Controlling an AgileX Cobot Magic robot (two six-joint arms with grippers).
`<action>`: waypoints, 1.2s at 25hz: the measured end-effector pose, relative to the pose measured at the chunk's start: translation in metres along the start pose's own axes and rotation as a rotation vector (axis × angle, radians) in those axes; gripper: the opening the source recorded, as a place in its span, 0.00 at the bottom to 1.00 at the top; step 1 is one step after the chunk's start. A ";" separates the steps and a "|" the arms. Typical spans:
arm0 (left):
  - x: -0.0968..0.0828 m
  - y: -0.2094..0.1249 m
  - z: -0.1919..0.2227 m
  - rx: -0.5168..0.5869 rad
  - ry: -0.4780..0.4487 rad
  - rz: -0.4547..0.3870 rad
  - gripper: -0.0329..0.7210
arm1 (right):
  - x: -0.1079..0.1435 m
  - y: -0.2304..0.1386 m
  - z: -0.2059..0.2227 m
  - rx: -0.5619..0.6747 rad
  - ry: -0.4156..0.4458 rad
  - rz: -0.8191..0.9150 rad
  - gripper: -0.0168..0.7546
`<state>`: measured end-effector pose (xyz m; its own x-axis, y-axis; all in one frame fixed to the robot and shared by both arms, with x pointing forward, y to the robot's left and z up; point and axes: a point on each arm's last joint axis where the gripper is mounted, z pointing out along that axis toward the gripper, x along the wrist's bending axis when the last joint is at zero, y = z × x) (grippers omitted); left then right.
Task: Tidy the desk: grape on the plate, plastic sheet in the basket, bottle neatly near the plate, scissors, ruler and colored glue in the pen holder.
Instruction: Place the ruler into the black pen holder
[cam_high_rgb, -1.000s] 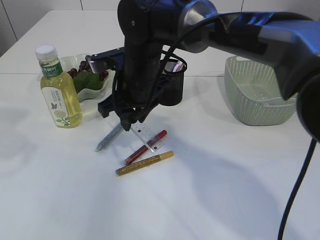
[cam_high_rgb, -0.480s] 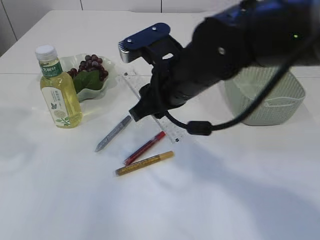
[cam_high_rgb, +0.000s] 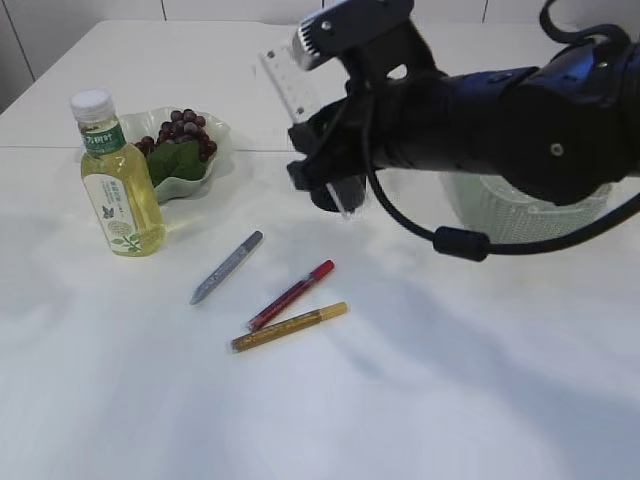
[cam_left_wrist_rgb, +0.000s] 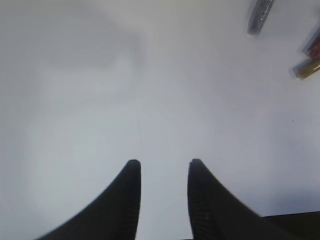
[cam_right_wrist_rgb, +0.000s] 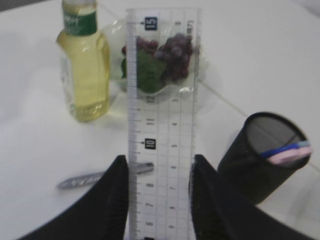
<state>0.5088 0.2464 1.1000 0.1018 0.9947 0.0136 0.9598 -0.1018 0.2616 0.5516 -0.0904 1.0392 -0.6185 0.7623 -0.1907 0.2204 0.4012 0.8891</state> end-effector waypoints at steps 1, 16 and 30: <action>0.000 0.000 0.000 0.000 0.000 0.000 0.36 | -0.007 0.002 0.000 -0.036 -0.019 0.007 0.41; 0.000 0.004 0.000 -0.039 -0.005 0.000 0.36 | -0.065 0.018 0.060 -0.395 -0.204 0.139 0.41; -0.001 0.006 0.000 -0.068 -0.007 0.001 0.36 | -0.100 -0.012 0.127 -0.372 -0.266 0.153 0.41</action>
<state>0.5146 0.2452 1.1018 0.1044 0.9945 0.0075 0.9397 -0.1011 0.3268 0.7071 -0.1071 0.9948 -0.3745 0.9215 -0.1028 -0.0208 0.1025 0.9945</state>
